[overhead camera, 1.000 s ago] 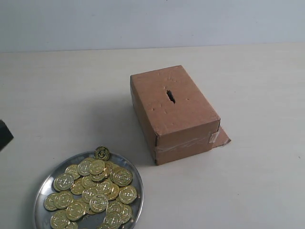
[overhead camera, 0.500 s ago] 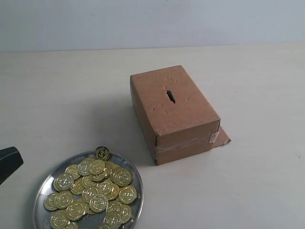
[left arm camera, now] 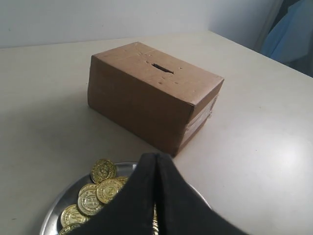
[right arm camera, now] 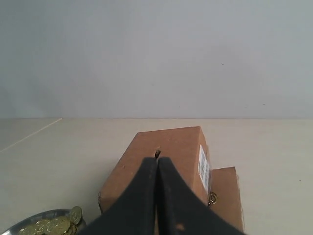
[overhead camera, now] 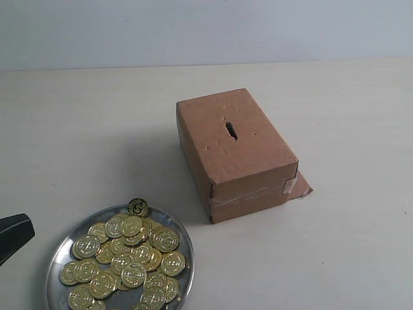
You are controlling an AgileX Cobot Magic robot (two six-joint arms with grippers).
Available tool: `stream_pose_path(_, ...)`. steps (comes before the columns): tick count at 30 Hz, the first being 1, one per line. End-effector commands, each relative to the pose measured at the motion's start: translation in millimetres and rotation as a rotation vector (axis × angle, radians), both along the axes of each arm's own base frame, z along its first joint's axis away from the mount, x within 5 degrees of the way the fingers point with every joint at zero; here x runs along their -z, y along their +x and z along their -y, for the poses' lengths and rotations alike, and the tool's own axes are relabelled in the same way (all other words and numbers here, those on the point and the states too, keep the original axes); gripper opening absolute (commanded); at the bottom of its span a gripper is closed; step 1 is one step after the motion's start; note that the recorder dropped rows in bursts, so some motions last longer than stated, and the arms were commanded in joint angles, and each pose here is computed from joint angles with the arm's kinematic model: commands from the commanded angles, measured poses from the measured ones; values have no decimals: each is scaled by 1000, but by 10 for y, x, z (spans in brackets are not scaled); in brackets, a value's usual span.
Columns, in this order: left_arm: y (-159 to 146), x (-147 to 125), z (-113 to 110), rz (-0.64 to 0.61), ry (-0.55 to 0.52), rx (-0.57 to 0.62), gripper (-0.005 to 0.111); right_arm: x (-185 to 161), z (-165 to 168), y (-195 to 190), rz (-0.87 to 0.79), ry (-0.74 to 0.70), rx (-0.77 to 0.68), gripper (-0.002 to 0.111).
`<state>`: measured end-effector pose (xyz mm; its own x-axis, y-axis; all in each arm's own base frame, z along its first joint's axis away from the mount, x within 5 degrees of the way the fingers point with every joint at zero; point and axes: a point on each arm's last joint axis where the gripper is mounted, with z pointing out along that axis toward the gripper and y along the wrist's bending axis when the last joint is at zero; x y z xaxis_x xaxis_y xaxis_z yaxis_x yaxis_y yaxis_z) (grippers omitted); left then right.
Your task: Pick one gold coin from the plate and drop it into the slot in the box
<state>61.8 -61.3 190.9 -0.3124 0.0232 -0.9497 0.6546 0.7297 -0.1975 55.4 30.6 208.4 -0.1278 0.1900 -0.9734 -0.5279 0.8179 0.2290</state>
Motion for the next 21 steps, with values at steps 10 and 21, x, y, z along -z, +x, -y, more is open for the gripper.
stream_pose_path(10, -10, 6, -2, -2, -6, 4, 0, -58, 79, -32, 148, -77, 273, 0)
stream_pose_path(21, -10, 6, -2, -3, -7, 4, 0, -55, 147, -12, 167, -145, 368, 0)
